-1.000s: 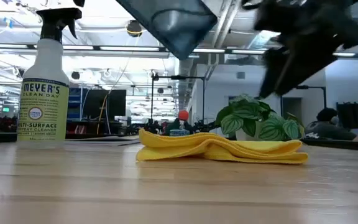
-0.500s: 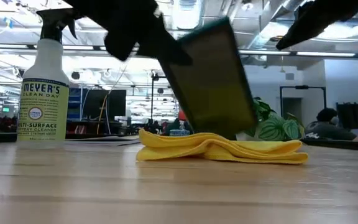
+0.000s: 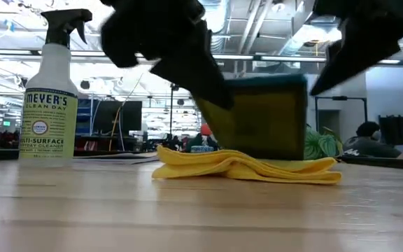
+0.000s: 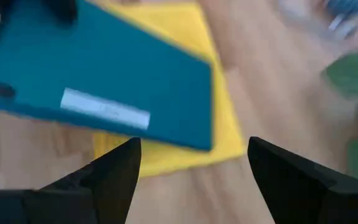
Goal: Apply microfiber cloth
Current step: Spray the blue tablet using the cleaning bottle
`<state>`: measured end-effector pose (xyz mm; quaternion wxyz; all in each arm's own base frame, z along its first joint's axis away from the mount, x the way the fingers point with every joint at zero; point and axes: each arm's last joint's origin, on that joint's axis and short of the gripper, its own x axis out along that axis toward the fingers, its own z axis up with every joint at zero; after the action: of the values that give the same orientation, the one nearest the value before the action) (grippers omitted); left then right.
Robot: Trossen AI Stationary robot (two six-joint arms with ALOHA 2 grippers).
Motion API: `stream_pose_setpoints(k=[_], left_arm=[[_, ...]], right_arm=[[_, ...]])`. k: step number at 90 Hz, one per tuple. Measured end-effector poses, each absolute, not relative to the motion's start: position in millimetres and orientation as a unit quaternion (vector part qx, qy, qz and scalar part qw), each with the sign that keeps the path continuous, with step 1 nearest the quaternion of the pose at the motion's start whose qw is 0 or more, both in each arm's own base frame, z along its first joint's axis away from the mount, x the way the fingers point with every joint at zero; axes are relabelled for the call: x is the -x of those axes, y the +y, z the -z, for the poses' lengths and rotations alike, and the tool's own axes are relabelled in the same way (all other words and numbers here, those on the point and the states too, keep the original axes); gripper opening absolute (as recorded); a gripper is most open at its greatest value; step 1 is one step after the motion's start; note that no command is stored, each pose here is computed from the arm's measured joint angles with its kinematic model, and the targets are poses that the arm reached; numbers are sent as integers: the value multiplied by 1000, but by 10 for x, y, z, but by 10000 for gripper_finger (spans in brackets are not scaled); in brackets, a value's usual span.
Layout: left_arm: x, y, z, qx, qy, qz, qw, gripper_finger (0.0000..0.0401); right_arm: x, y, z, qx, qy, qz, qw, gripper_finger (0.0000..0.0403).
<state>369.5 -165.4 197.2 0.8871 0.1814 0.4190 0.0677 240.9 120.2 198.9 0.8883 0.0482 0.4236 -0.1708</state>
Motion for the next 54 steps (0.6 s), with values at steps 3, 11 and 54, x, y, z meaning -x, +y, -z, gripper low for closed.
stream_pose_setpoints(k=[3,11,54], left_arm=[[-3674,-1645,-2001,-174,425,-67,886,171],[-3612,-1630,-2072,-151,434,-73,885,179],[-3539,-1469,-1796,-77,468,-85,876,179]], right_arm=[[-2427,1205,-1942,-62,436,169,882,281],[-2460,1224,-1833,-95,461,170,866,281],[-2500,1233,-1289,-299,408,142,851,281]])
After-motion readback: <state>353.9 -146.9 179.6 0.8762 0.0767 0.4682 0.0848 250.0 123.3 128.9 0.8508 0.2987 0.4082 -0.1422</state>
